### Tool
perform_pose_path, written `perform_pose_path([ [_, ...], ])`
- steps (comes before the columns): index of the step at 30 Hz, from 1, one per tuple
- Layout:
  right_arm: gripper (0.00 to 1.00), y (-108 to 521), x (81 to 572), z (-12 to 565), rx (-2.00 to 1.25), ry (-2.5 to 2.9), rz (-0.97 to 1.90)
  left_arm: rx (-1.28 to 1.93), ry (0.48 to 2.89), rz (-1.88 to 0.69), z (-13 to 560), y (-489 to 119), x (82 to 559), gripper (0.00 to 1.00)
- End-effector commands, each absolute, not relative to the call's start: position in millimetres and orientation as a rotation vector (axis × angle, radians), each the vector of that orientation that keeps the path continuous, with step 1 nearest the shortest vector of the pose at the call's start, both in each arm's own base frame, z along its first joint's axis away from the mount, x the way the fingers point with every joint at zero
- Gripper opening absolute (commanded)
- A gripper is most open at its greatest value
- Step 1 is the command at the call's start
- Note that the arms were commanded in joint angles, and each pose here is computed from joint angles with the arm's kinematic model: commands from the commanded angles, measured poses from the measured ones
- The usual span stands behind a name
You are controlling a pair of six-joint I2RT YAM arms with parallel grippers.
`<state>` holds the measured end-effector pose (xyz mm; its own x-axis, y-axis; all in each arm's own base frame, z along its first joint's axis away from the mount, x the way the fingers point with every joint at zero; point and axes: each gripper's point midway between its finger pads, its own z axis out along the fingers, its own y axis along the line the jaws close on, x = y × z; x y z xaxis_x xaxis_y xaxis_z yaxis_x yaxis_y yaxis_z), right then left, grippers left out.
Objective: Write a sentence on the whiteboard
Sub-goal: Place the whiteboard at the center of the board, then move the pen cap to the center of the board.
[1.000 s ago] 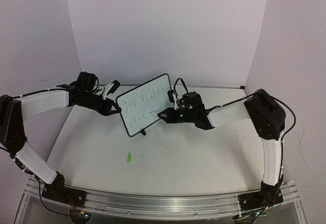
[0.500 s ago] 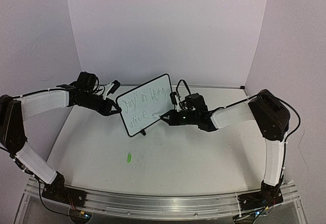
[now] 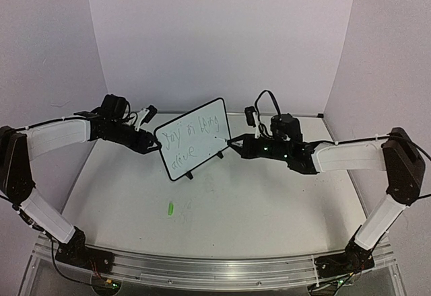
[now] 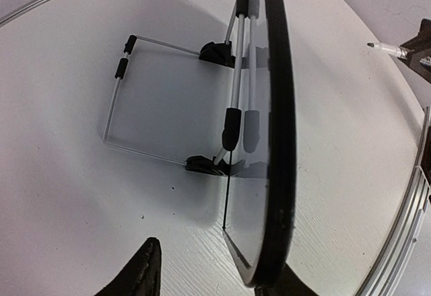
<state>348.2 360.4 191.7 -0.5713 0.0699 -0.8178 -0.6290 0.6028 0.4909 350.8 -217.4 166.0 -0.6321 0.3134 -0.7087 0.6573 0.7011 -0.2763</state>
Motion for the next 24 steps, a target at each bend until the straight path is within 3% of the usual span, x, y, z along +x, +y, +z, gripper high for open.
perform_pose_path([
  [1, 0.0, 346.9, 343.8, 198.1, -0.452, 1.965, 0.957, 0.69, 2.199, -0.653, 194.2, -209.7, 349.3, 0.5],
  [14, 0.0, 325.6, 328.2, 216.2, -0.458, 1.94, 0.904, 0.327, 2.24, -0.642, 219.1, -177.6, 318.8, 0.63],
  [24, 0.0, 309.2, 312.8, 207.6, -0.403, 1.97, 0.913, 0.003, 2.322, -0.825, 159.1, -185.3, 254.2, 0.63],
])
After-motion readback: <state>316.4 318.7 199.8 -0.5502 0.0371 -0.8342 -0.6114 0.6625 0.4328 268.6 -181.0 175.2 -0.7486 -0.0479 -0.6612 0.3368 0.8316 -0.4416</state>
